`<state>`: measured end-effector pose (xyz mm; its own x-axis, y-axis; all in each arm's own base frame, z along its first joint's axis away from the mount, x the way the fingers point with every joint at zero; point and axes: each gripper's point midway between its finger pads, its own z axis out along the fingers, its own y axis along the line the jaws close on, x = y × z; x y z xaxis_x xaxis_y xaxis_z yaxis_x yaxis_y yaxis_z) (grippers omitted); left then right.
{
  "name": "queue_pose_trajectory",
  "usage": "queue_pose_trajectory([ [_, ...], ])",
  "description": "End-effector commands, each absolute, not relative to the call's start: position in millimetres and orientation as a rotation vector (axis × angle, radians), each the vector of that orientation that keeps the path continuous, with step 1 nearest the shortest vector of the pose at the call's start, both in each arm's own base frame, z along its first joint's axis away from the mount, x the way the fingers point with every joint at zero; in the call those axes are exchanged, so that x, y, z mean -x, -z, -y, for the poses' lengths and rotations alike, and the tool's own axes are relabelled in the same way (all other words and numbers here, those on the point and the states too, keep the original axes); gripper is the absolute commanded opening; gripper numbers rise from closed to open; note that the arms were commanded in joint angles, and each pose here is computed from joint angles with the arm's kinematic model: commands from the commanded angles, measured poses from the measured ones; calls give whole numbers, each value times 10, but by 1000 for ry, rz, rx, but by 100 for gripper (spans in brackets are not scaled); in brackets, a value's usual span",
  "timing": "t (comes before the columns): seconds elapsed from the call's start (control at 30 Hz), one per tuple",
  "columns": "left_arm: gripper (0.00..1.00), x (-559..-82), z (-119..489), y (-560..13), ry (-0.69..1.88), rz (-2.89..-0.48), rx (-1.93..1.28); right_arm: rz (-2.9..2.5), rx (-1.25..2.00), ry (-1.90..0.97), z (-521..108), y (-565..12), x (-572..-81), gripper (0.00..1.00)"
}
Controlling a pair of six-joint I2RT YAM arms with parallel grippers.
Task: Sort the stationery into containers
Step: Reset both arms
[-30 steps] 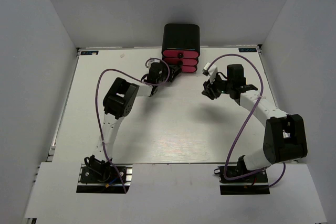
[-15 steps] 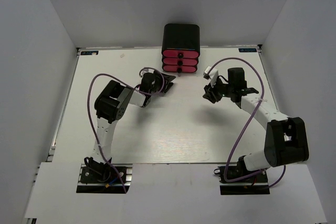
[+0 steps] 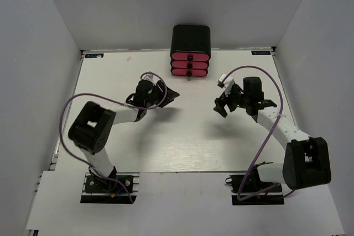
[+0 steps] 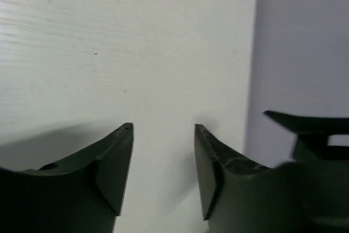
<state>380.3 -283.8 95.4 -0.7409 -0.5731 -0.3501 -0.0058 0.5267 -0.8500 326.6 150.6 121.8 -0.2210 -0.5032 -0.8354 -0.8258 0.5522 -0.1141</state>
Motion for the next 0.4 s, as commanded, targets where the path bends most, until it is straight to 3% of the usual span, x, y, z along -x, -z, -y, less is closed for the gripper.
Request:
queue_pose_trajectory([
  [0.0, 66, -3433, 2420, -1011, 861, -2273, 224, -1889, 861, -399, -1404, -1480, -3383, 90],
  [0.1, 75, -3241, 2104, -1161, 706, -2246, 216, -1949, 681, -392, -1340, -1624, -3440, 90],
  [0.23, 100, -2972, 1647, -1524, 605, -2086, 284, -2043, 538, -385, -1248, -1662, -3436, 90],
  [0.27, 100, -2898, 1570, -1748, 625, -2009, 292, -2055, 523, -389, -1234, -1644, -3415, 90],
  [0.37, 100, -2713, 1405, -1716, 598, -1999, 325, -2032, 541, -413, -1251, -1620, -3253, 90],
])
